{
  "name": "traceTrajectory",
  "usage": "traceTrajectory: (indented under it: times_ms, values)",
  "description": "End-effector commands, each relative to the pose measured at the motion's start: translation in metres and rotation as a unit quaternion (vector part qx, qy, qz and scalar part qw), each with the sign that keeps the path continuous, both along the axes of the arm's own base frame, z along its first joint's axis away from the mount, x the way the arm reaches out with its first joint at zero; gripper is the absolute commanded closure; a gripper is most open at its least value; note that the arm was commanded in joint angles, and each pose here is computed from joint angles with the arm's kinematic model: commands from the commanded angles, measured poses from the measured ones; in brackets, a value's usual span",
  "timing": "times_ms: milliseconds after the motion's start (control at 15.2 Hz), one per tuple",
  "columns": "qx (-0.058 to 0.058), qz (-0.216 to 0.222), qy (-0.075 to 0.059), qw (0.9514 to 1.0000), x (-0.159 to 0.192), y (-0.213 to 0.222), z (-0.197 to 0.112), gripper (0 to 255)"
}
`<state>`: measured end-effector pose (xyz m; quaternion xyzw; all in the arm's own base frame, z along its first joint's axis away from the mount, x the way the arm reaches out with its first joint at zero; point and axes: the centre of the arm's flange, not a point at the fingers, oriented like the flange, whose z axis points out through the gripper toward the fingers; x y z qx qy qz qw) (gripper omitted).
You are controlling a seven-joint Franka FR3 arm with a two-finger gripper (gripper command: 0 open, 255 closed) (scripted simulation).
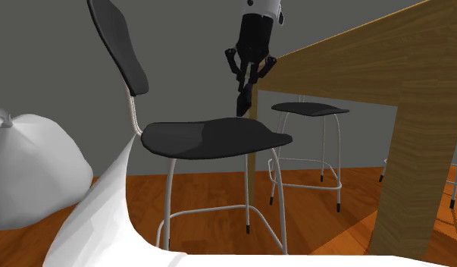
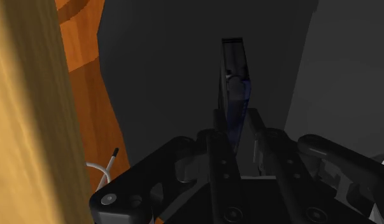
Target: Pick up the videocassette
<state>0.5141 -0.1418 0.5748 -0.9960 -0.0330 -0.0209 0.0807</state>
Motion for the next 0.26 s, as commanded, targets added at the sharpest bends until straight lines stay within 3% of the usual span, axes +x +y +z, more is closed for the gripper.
traceTrajectory:
  times_ms: [0, 198]
  values:
    - [-0.038, -0.004, -0.006, 0.9993, -0.0055, -0.0133, 0.0193, 255]
    - [-0.038, -0.004, -0.006, 0.9993, -0.0055, -0.0133, 0.0254, 255]
